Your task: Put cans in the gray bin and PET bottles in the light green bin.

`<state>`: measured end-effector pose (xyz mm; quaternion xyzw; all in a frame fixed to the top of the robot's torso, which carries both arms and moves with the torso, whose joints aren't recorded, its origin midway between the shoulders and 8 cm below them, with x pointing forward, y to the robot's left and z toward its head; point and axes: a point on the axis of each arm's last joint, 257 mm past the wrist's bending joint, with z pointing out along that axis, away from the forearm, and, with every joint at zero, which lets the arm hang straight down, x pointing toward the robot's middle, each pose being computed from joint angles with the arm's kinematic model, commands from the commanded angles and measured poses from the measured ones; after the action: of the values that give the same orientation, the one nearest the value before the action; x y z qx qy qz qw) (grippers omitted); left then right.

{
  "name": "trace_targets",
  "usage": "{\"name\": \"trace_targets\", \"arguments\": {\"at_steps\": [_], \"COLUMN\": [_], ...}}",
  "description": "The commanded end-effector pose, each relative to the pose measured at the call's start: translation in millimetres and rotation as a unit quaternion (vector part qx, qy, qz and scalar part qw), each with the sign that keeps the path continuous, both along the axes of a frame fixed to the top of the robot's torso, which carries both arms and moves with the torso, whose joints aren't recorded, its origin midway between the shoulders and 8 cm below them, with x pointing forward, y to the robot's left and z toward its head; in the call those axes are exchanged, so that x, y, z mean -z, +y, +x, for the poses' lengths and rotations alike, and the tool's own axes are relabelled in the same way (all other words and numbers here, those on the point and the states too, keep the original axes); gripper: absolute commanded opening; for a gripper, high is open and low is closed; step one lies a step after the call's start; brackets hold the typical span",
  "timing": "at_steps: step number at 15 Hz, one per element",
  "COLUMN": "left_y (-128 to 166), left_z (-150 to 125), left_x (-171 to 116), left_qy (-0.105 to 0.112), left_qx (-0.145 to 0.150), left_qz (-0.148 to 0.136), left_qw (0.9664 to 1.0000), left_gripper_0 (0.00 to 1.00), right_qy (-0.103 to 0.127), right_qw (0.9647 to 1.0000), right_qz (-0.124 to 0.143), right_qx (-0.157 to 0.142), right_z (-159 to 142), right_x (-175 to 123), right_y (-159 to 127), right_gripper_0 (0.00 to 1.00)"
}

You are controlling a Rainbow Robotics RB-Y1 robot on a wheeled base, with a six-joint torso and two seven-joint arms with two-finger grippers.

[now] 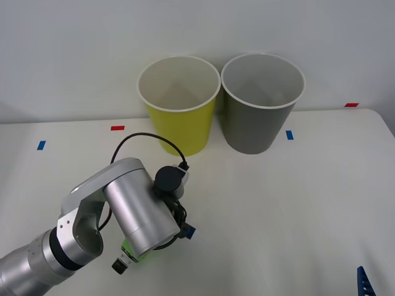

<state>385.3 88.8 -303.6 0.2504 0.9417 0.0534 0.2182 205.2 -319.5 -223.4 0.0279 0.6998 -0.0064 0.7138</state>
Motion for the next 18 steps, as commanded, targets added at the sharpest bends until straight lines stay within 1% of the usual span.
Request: {"name": "trace_targets", "arguments": {"at_steps": [1, 9, 11, 13, 14, 15, 16, 18], "left_y": [-2.0, -4.3, -5.3, -4.7, -4.1, -3.1, -2.4, -1.6], "left_z": [-1.7, 3.1, 10.0, 9.8, 10.5, 11.1, 11.0, 11.5], "left_x": [2.7, 16.3, 21.9, 22.9, 22.5, 22.2, 22.8, 22.1], "left_qy": [0.006, 0.016, 0.013, 0.013, 0.013, 0.012, 0.012, 0.012], "left_qx": [0.001, 0.004, 0.007, 0.009, 0.010, 0.009, 0.009, 0.010], "left_qz": [-0.002, -0.002, -0.005, -0.004, -0.003, -0.003, -0.003, -0.002], "left_qw": [1.0000, 0.9999, 0.9999, 0.9999, 0.9999, 0.9999, 0.9999, 0.9999], "left_gripper_0": [1.00, 1.00, 1.00, 1.00, 0.91, 0.44, 0.00, 0.00], "right_qy": [0.000, 0.000, 0.000, 0.000, 0.000, 0.000, 0.000, 0.000], "right_qw": [1.0000, 1.0000, 1.0000, 1.0000, 1.0000, 1.0000, 1.0000, 1.0000], "right_qz": [0.000, 0.000, 0.000, 0.000, 0.000, 0.000, 0.000, 0.000], "right_qx": [0.000, 0.000, 0.000, 0.000, 0.000, 0.000, 0.000, 0.000], "right_z": [0.0, 0.0, 0.0, 0.0, 0.0, 0.0, 0.0, 0.0], "right_x": [0.0, 0.0, 0.0, 0.0, 0.0, 0.0, 0.0, 0.0], "right_y": [0.0, 0.0, 0.0, 0.0, 0.0, 0.0, 0.0, 0.0], "right_gripper_0": [1.00, 1.00, 1.00, 1.00, 1.00, 1.00, 1.00, 1.00]}}
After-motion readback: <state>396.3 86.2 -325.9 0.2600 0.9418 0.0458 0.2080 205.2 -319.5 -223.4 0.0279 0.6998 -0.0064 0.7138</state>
